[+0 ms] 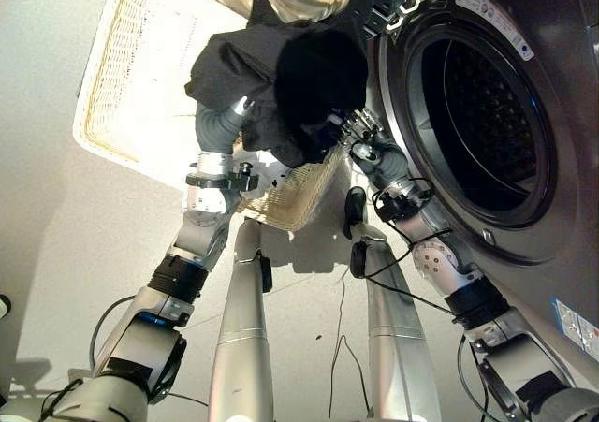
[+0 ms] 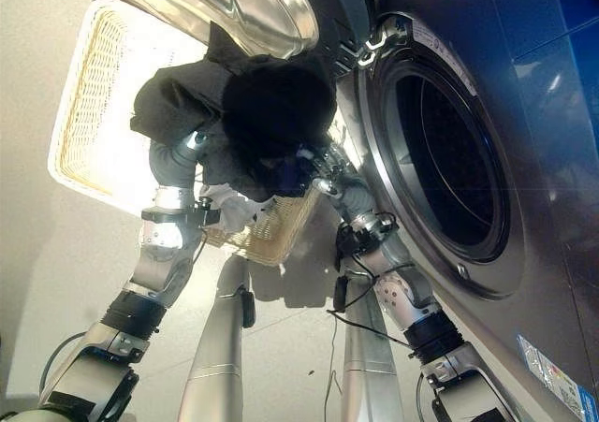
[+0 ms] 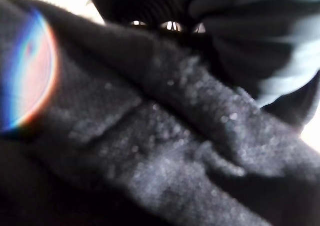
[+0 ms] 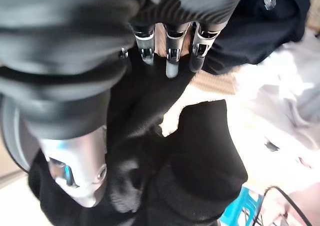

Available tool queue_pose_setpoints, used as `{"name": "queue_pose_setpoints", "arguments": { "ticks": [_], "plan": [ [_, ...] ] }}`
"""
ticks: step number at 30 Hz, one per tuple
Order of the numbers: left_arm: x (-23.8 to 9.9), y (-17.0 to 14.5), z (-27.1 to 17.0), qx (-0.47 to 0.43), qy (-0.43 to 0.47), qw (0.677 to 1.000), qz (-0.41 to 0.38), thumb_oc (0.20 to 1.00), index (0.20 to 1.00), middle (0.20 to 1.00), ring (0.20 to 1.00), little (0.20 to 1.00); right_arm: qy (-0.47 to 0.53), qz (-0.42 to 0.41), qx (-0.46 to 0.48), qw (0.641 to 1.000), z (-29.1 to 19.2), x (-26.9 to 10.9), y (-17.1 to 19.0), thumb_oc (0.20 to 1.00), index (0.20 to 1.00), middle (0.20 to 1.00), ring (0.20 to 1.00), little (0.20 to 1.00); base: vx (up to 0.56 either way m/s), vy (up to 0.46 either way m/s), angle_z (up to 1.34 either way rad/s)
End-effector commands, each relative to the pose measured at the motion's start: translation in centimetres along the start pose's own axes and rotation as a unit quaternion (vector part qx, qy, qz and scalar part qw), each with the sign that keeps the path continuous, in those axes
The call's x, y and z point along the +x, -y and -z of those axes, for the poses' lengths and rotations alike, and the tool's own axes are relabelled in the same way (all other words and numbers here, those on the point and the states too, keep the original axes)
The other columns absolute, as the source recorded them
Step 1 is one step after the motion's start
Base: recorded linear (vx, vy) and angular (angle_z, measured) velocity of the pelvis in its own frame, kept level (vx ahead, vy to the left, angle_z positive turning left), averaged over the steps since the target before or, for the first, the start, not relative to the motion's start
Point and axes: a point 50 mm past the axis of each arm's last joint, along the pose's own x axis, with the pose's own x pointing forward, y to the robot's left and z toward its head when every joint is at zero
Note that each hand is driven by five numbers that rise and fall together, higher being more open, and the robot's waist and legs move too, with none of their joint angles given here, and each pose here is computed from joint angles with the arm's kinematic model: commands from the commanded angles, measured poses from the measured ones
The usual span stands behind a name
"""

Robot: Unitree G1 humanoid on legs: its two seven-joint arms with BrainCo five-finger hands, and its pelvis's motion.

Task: Put the clothes into the washing machine.

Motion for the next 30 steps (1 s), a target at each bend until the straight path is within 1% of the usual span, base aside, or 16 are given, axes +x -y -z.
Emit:
{"name": "queue_pose_setpoints", "arguments": {
  "ticks": [1, 7, 11, 12, 18, 25, 30],
  "plan": [
    [2.0, 2.0, -2.7, -0.045, 0.079, 0.994, 0.062, 0.2, 0.2, 0.2, 0.2, 0.2, 0.042, -0.085, 0.012, 0.995, -1.6, 0.8, -3.1, 1.0, 1.0, 1.0, 1.0, 1.0, 0.01, -0.01, 0.06],
    [2.6, 3.6, -3.2, -0.054, 0.078, 0.99, 0.109, 0.2, 0.2, 0.2, 0.2, 0.2, 0.068, -0.117, 0.019, 0.991, -2.5, 1.8, -4.7, 1.0, 1.0, 1.0, 1.0, 1.0, 0.0, -0.002, 0.01],
    [2.7, 3.6, -3.2, -0.057, 0.075, 0.989, 0.113, 0.2, 0.2, 0.2, 0.2, 0.2, 0.075, -0.124, 0.028, 0.989, -2.7, 1.9, -4.8, 1.0, 1.0, 1.0, 1.0, 1.0, 0.0, -0.008, 0.05],
    [2.8, 3.9, -3.1, -0.028, 0.069, 0.991, 0.113, 0.2, 0.2, 0.2, 0.2, 0.2, 0.093, -0.142, 0.051, 0.984, -3.4, 2.3, -5.5, 1.0, 1.0, 1.0, 1.0, 1.0, 0.01, -0.022, 0.08],
    [2.8, 3.3, -3.2, 0.028, 0.063, 0.993, 0.101, 0.2, 0.2, 0.2, 0.2, 0.2, 0.104, -0.177, 0.072, 0.976, -4.1, 2.0, -5.8, 1.0, 1.0, 1.0, 1.0, 1.0, 0.0, -0.006, 0.02],
    [2.4, 2.4, -3.2, 0.075, 0.058, 0.991, 0.1, 0.2, 0.2, 0.2, 0.2, 0.2, 0.108, -0.235, 0.11, 0.96, -4.7, 1.2, -6.3, 1.0, 1.0, 1.0, 1.0, 1.0, 0.0, 0.0, 0.0],
    [2.3, 2.5, -3.2, 0.097, 0.054, 0.988, 0.108, 0.2, 0.2, 0.2, 0.2, 0.2, 0.118, -0.243, 0.136, 0.953, -4.9, 1.0, -6.4, 1.0, 1.0, 1.0, 1.0, 1.0, 0.0, 0.0, 0.0]
  ]
}}
